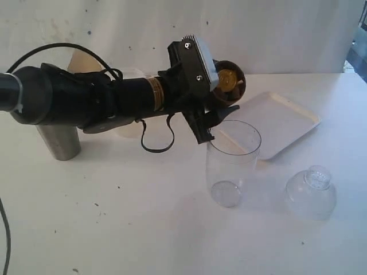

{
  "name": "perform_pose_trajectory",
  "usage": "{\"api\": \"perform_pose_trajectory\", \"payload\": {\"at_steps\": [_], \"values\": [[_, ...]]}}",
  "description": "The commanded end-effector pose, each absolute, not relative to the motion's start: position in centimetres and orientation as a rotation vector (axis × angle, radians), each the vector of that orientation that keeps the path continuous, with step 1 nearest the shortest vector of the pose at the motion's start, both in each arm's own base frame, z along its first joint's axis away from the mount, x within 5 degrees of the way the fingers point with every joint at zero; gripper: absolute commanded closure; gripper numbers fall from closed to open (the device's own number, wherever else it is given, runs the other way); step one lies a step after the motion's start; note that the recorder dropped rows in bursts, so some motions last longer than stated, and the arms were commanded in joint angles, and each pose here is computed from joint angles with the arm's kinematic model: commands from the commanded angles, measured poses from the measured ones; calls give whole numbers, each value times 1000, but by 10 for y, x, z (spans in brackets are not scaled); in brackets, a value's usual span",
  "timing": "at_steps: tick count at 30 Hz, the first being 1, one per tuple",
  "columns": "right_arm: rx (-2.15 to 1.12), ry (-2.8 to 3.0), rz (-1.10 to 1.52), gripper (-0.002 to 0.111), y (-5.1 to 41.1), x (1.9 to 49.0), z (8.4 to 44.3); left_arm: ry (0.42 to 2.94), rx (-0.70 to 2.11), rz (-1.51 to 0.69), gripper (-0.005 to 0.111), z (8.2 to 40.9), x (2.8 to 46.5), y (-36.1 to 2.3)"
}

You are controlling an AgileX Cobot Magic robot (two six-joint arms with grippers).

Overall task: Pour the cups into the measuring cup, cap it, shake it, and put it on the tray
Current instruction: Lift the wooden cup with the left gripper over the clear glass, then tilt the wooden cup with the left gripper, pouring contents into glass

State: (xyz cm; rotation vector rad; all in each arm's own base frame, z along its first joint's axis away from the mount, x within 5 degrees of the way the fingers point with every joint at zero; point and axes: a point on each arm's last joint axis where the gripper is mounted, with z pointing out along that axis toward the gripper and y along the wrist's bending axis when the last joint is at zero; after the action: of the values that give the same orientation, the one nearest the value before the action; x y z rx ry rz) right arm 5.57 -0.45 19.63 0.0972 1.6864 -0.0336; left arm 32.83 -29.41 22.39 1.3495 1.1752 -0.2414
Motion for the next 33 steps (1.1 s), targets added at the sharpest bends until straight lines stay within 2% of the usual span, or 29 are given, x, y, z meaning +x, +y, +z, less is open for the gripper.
{"api": "perform_pose_trajectory", "payload": {"at_steps": [1, 33], "values": [[98, 1683, -30, 108, -4, 56, 195, 1105, 1363, -203, 107, 234, 325, -298], [98, 1683, -30, 108, -4, 56, 195, 713, 1613, 183, 107, 234, 325, -297]]}}
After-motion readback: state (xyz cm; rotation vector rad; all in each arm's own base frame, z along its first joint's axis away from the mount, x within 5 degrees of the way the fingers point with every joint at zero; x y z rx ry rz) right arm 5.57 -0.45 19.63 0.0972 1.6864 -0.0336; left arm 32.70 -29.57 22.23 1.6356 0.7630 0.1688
